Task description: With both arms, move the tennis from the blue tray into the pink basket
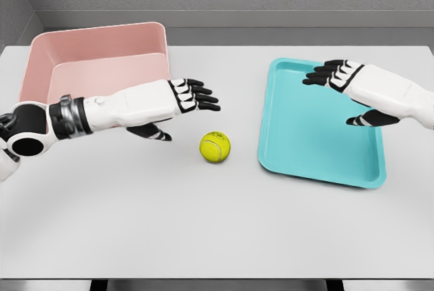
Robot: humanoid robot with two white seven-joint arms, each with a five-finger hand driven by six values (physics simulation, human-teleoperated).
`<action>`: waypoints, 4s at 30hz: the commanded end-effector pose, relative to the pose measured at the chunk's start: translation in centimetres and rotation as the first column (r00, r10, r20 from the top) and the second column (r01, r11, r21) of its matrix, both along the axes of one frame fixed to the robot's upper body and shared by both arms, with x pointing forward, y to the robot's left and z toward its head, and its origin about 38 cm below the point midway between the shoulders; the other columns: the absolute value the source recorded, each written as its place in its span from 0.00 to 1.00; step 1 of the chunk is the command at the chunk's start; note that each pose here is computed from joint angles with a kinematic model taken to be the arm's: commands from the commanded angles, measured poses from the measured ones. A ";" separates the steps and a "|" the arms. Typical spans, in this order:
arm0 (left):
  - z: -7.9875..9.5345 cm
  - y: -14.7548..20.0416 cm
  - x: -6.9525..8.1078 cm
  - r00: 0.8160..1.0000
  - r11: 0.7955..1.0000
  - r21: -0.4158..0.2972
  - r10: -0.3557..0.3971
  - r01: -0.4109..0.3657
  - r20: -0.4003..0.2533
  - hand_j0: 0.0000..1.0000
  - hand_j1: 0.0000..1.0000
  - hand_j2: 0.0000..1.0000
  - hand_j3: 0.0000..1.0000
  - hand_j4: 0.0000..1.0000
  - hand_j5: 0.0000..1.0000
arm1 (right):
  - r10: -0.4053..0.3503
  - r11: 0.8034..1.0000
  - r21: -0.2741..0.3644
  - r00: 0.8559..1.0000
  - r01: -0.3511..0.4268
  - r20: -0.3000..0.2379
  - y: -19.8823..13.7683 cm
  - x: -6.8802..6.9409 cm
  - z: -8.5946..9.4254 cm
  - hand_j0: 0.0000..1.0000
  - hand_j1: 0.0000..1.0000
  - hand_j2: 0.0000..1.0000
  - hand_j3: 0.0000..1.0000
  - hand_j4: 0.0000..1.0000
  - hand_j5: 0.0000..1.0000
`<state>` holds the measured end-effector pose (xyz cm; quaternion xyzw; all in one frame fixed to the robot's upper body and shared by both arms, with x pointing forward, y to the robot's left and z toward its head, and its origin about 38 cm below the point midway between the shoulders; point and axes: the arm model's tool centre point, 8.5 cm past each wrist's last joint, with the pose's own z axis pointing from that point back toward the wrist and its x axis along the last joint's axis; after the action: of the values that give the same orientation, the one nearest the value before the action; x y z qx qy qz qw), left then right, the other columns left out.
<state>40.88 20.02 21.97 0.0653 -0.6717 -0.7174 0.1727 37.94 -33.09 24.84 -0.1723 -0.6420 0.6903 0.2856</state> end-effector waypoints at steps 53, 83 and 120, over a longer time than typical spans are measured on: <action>-7.4 -6.2 3.2 0.950 0.995 0.087 -0.017 0.046 -0.310 1.00 1.00 1.00 1.00 1.00 1.00 | -0.011 1.000 0.012 0.999 0.012 -0.039 -0.4 -0.4 -1.2 1.00 1.00 1.00 1.00 1.00 1.00; -8.2 -5.1 3.7 0.928 0.994 0.105 0.014 0.027 -0.373 1.00 1.00 1.00 1.00 1.00 1.00 | -0.011 1.000 0.012 0.999 0.012 -0.043 -0.3 -0.4 -1.3 1.00 1.00 1.00 1.00 1.00 1.00; -8.6 -6.8 3.5 0.926 0.989 0.131 -0.018 0.072 -0.377 0.87 0.87 0.87 0.87 0.87 0.87 | -0.011 1.000 0.014 0.999 0.011 -0.043 -0.3 -0.4 -1.3 1.00 1.00 1.00 1.00 1.00 1.00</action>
<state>44.52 13.30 13.40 -0.0736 -0.5738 -0.7678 0.2751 37.56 -33.35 23.43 -0.1602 -0.6375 0.6900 0.3029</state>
